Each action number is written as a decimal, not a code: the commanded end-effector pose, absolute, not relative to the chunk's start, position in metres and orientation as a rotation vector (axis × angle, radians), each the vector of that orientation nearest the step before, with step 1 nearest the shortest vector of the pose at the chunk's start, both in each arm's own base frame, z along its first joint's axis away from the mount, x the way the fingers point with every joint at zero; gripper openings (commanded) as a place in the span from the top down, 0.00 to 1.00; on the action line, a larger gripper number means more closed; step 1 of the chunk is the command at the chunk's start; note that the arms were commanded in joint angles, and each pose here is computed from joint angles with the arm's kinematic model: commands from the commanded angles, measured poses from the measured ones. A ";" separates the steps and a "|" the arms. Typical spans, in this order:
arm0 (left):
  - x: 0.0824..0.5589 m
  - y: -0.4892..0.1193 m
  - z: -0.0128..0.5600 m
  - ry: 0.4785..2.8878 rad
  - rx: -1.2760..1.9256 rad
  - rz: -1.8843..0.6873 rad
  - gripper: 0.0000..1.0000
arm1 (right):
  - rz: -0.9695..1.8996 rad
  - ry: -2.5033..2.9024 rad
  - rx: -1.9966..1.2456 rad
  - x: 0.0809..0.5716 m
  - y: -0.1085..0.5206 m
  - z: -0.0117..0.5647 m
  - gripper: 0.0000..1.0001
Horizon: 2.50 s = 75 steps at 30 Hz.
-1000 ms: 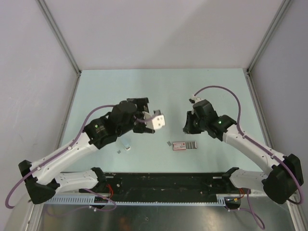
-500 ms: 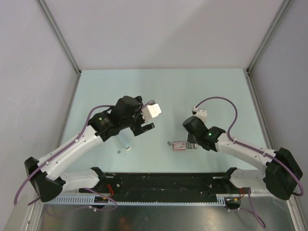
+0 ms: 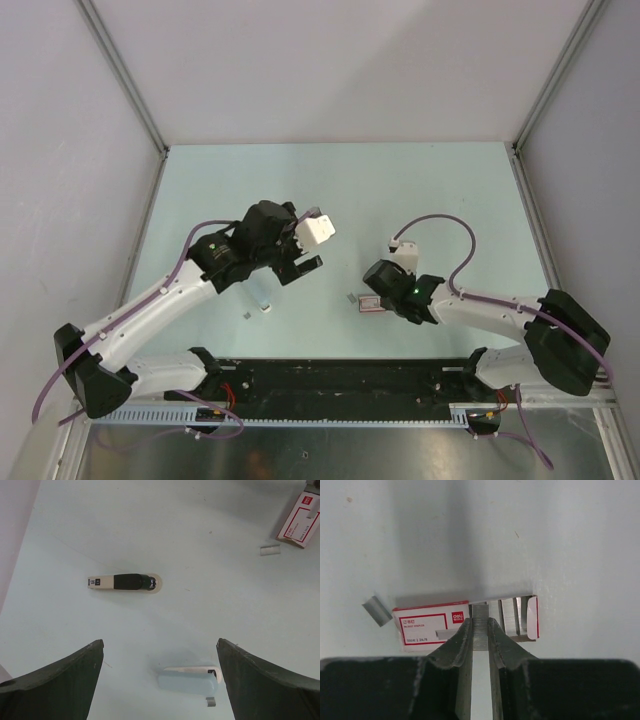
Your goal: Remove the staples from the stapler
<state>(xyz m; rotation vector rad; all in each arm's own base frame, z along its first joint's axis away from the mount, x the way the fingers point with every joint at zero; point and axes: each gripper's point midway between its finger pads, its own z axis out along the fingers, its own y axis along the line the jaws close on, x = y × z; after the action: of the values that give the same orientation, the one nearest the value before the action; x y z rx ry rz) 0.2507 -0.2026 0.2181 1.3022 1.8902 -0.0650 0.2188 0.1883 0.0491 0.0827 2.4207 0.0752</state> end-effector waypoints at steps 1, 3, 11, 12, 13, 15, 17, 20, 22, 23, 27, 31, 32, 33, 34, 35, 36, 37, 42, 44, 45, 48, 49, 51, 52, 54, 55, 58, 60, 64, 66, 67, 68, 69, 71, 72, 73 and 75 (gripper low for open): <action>0.249 -0.204 0.217 1.906 1.271 -0.098 0.00 | 0.045 2.369 0.157 0.224 0.185 0.045 1.00; 0.249 -0.203 0.217 1.907 1.268 -0.096 0.00 | 0.035 2.368 0.152 0.223 0.184 0.043 1.00; 0.249 -0.203 0.217 1.910 1.267 -0.096 0.01 | 0.026 2.378 0.134 0.222 0.184 0.038 1.00; 0.249 -0.203 0.217 1.908 1.265 -0.096 0.00 | 0.024 2.379 0.132 0.221 0.184 0.037 1.00; 0.249 -0.203 0.218 1.908 1.265 -0.096 0.00 | 0.021 2.380 0.131 0.221 0.184 0.036 1.00; 0.250 -0.203 0.218 1.907 1.265 -0.095 0.01 | 0.015 2.381 0.129 0.221 0.183 0.035 1.00; 0.249 -0.204 0.217 1.910 1.267 -0.095 0.00 | 0.010 2.382 0.127 0.221 0.182 0.035 1.00; 0.250 -0.204 0.217 1.909 1.267 -0.096 0.01 | 0.005 2.383 0.118 0.220 0.181 0.034 1.00; 0.250 -0.204 0.216 1.912 1.267 -0.098 0.01 | 0.001 2.385 0.115 0.220 0.180 0.033 1.00; 0.249 -0.204 0.216 1.912 1.267 -0.098 0.01 | 0.000 2.384 0.114 0.219 0.180 0.033 1.00; 0.250 -0.204 0.216 1.912 1.268 -0.099 0.01 | -0.005 2.385 0.108 0.219 0.179 0.031 1.00; 0.249 -0.204 0.216 1.912 1.267 -0.098 0.01 | -0.014 2.386 0.100 0.220 0.179 0.029 1.00; 0.249 -0.204 0.216 1.913 1.267 -0.098 0.00 | -0.016 2.386 0.100 0.220 0.178 0.029 1.00; 0.249 -0.204 0.215 1.914 1.267 -0.096 0.01 | -0.021 2.384 0.097 0.220 0.178 0.029 1.00; 0.249 -0.203 0.215 1.914 1.267 -0.096 0.01 | -0.024 2.384 0.095 0.220 0.177 0.030 1.00; 0.249 -0.203 0.216 1.912 1.268 -0.096 0.00 | -0.027 2.382 0.095 0.220 0.176 0.030 1.00; 0.249 -0.203 0.216 1.912 1.269 -0.096 0.00 | -0.028 2.381 0.094 0.220 0.176 0.031 1.00; 0.249 -0.204 0.216 1.911 1.270 -0.097 0.00 | -0.031 2.381 0.092 0.220 0.176 0.031 1.00; 0.249 -0.204 0.215 1.912 1.269 -0.101 0.01 | -0.022 2.369 0.090 0.219 0.176 0.036 1.00; 0.249 -0.204 0.215 1.914 1.268 -0.100 0.01 | -0.016 2.357 0.086 0.219 0.176 0.040 1.00; 0.248 -0.204 0.215 1.914 1.270 -0.101 0.00 | -0.013 2.349 0.084 0.218 0.177 0.042 1.00; 0.248 -0.203 0.214 1.916 1.271 -0.101 0.00 | -0.014 2.333 0.076 0.217 0.176 0.047 1.00; 0.248 -0.203 0.214 1.915 1.271 -0.101 0.00 | -0.015 2.331 0.076 0.217 0.176 0.048 1.00; 0.247 -0.204 0.214 1.914 1.270 -0.104 0.00 | -0.016 2.327 0.075 0.216 0.175 0.049 1.00; 0.247 -0.203 0.214 1.913 1.270 -0.103 0.00 | -0.016 2.327 0.072 0.216 0.175 0.050 1.00; 0.247 -0.203 0.214 1.914 1.270 -0.102 0.01 | -0.015 2.326 0.068 0.215 0.176 0.050 1.00; 0.248 -0.203 0.214 1.915 1.268 -0.101 0.00 | -0.017 2.326 0.067 0.215 0.176 0.050 1.00; 0.247 -0.203 0.215 1.915 1.267 -0.105 0.01 | -0.021 2.331 0.065 0.214 0.175 0.048 1.00; 0.247 -0.203 0.214 1.915 1.268 -0.105 0.00 | -0.026 2.335 0.062 0.213 0.175 0.047 1.00; 0.247 -0.203 0.214 1.915 1.269 -0.106 0.00 | -0.026 2.342 0.059 0.211 0.175 0.045 1.00; 0.247 -0.203 0.214 1.914 1.269 -0.107 0.01 | -0.025 2.344 0.057 0.211 0.175 0.044 0.99; 0.247 -0.203 0.214 1.914 1.269 -0.107 0.00 | -0.025 2.345 0.056 0.211 0.176 0.043 0.99; 0.247 -0.204 0.214 1.916 1.270 -0.108 0.00 | -0.024 2.347 0.055 0.211 0.176 0.042 0.99; 0.247 -0.203 0.214 1.917 1.269 -0.108 0.01 | -0.023 2.348 0.054 0.211 0.177 0.041 0.99; 0.247 -0.204 0.214 1.916 1.268 -0.108 0.01 | -0.022 2.351 0.051 0.211 0.178 0.040 0.99; 0.247 -0.203 0.214 1.915 1.268 -0.107 0.01 | -0.021 2.353 0.051 0.211 0.178 0.039 0.99; 0.247 -0.203 0.214 1.914 1.268 -0.107 0.01 | -0.020 2.355 0.050 0.211 0.179 0.038 0.99; 0.247 -0.203 0.215 1.913 1.268 -0.104 0.01 | -0.021 2.360 0.046 0.211 0.180 0.036 0.99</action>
<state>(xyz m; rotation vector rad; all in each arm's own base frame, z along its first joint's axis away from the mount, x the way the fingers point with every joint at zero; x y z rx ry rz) 0.2489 -0.2013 0.2123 1.2940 1.9126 -0.0705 0.2076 0.1798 0.0384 0.0375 2.3806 -0.0050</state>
